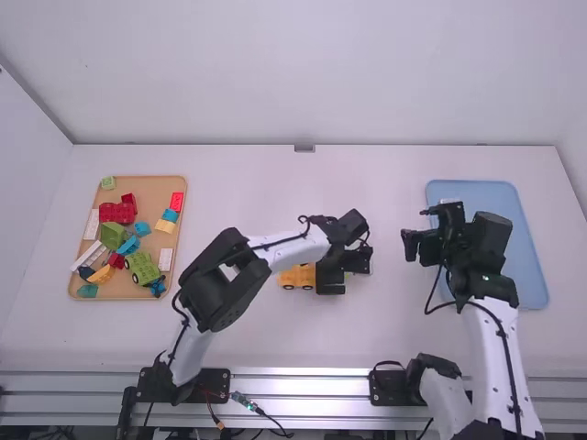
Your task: Assemble lego blocks to make yellow taxi
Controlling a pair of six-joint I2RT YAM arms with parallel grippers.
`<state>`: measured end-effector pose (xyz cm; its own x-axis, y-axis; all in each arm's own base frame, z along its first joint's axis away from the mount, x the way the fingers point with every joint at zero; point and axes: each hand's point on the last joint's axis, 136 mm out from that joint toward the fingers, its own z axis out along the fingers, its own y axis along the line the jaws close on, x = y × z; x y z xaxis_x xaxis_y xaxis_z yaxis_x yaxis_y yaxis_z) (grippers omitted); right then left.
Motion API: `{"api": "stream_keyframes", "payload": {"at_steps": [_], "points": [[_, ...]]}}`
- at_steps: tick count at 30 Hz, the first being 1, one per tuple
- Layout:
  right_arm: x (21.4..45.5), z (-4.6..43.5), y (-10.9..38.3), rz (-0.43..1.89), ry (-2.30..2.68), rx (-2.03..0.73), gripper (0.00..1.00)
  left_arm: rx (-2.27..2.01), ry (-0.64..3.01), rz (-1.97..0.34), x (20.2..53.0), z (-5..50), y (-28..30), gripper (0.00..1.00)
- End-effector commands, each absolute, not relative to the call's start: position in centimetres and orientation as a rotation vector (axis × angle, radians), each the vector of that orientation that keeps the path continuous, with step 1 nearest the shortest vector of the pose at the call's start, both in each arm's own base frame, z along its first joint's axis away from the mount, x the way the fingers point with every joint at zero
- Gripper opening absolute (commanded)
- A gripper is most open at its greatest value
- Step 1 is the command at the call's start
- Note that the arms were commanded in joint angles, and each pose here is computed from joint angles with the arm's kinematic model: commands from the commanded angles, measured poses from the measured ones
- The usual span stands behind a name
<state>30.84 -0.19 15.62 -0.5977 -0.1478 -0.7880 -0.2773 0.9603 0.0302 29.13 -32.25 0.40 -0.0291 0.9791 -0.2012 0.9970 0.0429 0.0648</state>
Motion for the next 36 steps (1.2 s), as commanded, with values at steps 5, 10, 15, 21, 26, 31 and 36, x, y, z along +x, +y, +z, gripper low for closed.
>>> {"api": "stream_keyframes", "payload": {"at_steps": [5,10,15,21,26,31,36], "points": [[30.3,14.7,4.9,0.315,2.072,-0.784,0.99,1.93,1.909,-0.323,31.1,9.9,-30.3,0.99],[29.7,12.8,7.9,0.413,2.002,-1.01,0.99,1.816,1.817,-0.49,30.8,11.5,-27.4,0.99],[27.2,9.3,11.4,0.518,1.91,-1.342,0.99,1.716,1.665,-0.658,29.3,11.1,-25.1,0.99],[25.6,6.3,13.8,0.589,1.831,-1.557,0.99,1.567,1.581,-0.777,28.5,9.4,-23.3,0.99],[24.7,4.5,15.0,0.638,1.737,-1.68,0.99,1.508,1.535,-0.805,27.3,7.6,-22.3,0.99],[24.5,3.1,15.6,0.695,1.668,-1.719,1.0,1.506,1.506,-0.791,25.8,6.1,-21.9,0.99],[25.1,1.6,16.0,0.747,1.662,-1.695,0.99,1.438,1.562,-0.75,26.0,5.1,-21.4,0.99]]}}
